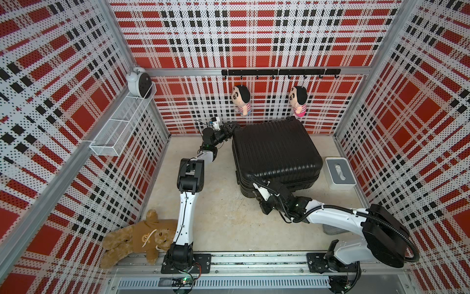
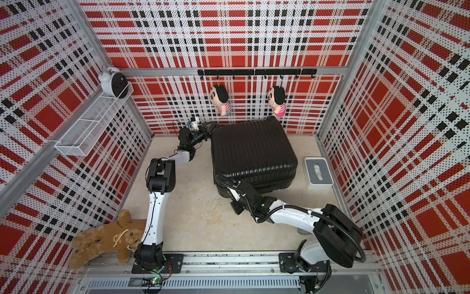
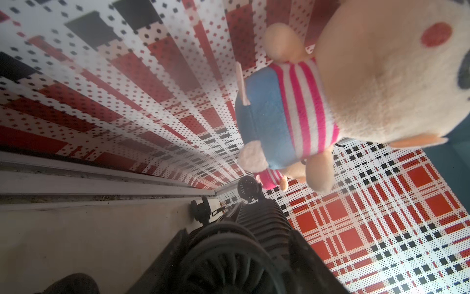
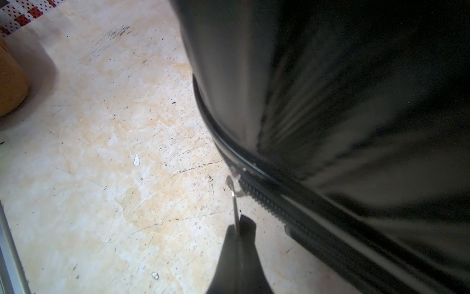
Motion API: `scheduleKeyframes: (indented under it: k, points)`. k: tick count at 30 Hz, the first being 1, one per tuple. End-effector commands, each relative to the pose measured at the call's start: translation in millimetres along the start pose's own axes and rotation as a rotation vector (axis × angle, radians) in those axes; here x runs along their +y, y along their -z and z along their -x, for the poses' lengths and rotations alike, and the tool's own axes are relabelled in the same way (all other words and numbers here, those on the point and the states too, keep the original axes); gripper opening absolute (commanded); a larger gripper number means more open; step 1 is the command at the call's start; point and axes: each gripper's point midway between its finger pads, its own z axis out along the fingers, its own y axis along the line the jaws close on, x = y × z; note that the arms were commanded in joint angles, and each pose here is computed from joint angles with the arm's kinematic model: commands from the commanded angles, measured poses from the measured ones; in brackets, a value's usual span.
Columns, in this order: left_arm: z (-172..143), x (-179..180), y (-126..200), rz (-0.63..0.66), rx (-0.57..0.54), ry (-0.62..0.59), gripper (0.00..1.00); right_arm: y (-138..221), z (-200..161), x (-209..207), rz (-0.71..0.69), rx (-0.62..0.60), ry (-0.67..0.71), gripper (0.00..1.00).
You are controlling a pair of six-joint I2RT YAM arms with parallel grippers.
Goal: Open the suitcase zippers
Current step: Adjust the suitcase at the center of the board.
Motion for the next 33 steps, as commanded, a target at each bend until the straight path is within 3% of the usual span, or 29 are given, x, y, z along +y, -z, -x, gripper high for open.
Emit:
scheduleKeyframes:
  k: [1, 10, 22, 33]
  points:
    - [-4.3, -8.1, 4.9, -0.007, 0.032, 0.007, 0.32, 4.6, 7.0, 0.2, 0.008, -0.026, -0.021, 0.0]
    - [9.9, -25.5, 41.3, -0.027, -0.038, 0.0, 0.27, 8.8, 8.1, -0.3, 0.003, -0.035, -0.024, 0.0]
    - [15.5, -31.2, 150.0, 0.005, -0.172, -0.001, 0.23, 16.5, 1.1, -5.0, -0.024, -0.038, -0.035, 0.0]
    - [-2.6, -43.9, 231.2, 0.076, -0.269, -0.005, 0.2, 26.4, -2.0, -22.7, -0.101, -0.047, -0.048, 0.0]
